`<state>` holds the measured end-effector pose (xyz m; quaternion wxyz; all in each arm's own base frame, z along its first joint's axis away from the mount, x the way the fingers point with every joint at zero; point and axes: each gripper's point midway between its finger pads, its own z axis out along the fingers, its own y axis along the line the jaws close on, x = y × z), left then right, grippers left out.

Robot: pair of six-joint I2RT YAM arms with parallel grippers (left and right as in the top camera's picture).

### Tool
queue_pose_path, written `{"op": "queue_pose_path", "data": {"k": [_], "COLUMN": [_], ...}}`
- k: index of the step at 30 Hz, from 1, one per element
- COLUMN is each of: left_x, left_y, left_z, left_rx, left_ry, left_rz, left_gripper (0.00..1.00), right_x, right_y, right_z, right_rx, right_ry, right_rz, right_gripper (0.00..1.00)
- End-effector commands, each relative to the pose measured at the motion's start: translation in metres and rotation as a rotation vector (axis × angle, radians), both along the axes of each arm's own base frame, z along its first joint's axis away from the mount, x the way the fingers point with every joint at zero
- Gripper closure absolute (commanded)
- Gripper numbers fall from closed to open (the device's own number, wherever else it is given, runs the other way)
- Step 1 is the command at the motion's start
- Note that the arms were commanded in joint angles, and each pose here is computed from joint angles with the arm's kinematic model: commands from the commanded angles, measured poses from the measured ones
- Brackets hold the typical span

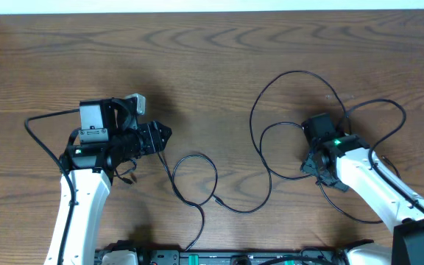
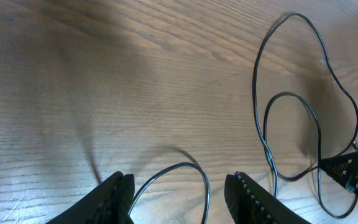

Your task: Untangle cables

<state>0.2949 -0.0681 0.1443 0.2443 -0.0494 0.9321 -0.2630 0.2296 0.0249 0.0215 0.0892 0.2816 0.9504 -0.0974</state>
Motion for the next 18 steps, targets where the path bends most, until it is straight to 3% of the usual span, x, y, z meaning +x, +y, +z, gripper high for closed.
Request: {"op": "queue_pose_path", "data": {"k": [1,18], "left_x": [-0.001,-0.003], "left_y": [-0.002,-0.002], "left_z": [-0.002,-0.003], "left_rx": [-0.002,-0.002], "left_ry": [0.005,0.012], "left_rz": [-0.011,-0.011], "left_gripper": [0.47,0.47], "right_x": [-0.003,0.012], "right_y": [-0.002,0.03], "right_z": [-0.002,-0.008], "right_rx": [-0.006,0.061], "right_ry": [-0.022,-0.108], "right_rz": [-0.069,0.016], "right_gripper": [0.23,0.27]}}
